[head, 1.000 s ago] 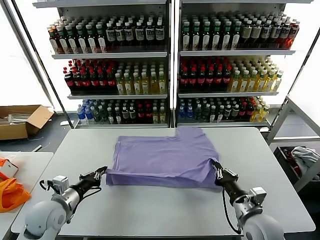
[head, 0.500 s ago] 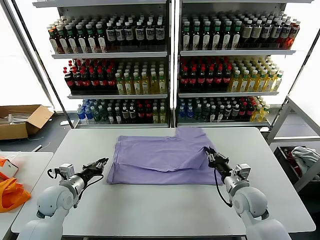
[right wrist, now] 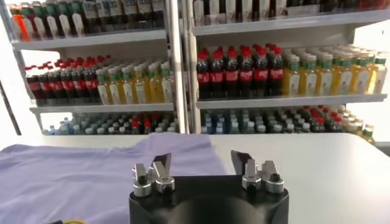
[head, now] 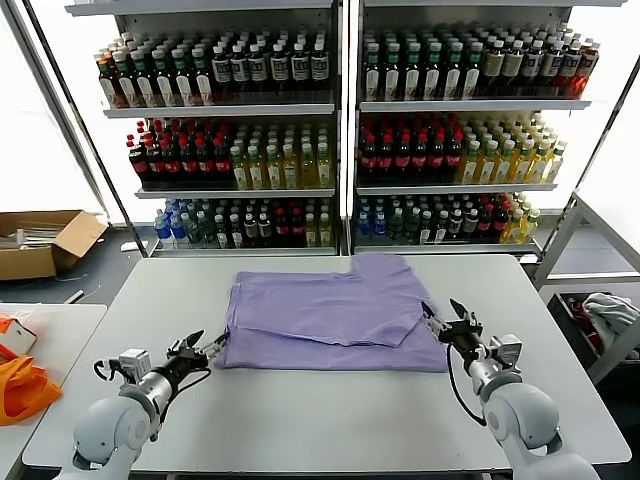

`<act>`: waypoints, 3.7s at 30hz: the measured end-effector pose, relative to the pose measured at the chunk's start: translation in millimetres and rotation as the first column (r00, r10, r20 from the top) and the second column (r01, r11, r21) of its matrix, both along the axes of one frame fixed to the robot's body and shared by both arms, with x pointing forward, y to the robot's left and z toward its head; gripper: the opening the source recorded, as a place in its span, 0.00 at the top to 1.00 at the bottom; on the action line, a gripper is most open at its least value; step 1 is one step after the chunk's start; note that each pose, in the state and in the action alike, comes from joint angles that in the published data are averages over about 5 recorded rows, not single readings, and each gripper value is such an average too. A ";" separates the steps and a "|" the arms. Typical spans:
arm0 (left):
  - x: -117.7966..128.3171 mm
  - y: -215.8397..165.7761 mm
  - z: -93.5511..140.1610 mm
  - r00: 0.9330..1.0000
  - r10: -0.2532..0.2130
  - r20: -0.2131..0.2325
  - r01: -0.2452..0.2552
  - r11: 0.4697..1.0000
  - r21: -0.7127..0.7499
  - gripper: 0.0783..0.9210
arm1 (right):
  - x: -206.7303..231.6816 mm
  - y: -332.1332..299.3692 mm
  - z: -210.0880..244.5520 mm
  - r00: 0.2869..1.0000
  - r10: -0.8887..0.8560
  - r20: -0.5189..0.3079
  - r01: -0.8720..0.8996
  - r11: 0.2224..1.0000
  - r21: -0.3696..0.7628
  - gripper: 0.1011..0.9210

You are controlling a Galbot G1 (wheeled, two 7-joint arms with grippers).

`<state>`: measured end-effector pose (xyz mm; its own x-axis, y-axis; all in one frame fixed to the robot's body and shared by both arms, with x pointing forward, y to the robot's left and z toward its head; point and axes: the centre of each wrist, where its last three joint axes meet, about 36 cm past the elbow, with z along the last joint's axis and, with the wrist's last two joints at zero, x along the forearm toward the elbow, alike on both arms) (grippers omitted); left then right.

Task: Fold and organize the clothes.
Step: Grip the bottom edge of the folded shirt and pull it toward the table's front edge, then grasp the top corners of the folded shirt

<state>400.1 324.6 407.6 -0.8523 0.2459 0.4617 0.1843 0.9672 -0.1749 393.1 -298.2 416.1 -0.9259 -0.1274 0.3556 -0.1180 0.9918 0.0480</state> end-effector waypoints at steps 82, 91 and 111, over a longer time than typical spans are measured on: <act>-132.5 36.3 48.7 0.997 0.067 -0.039 -0.061 0.987 0.150 0.24 | -71.9 -9.6 60.1 0.973 0.222 -0.064 -0.224 0.974 -0.025 0.16; -73.6 54.7 39.7 1.000 0.000 -0.010 0.002 0.994 0.113 0.12 | 33.8 -13.7 56.2 0.949 0.315 -0.016 -0.315 0.949 0.003 0.12; 83.9 61.0 5.4 0.997 -0.073 -0.037 0.075 0.996 0.039 0.12 | 219.3 19.9 14.6 0.941 0.309 -0.138 -0.307 0.951 0.040 0.12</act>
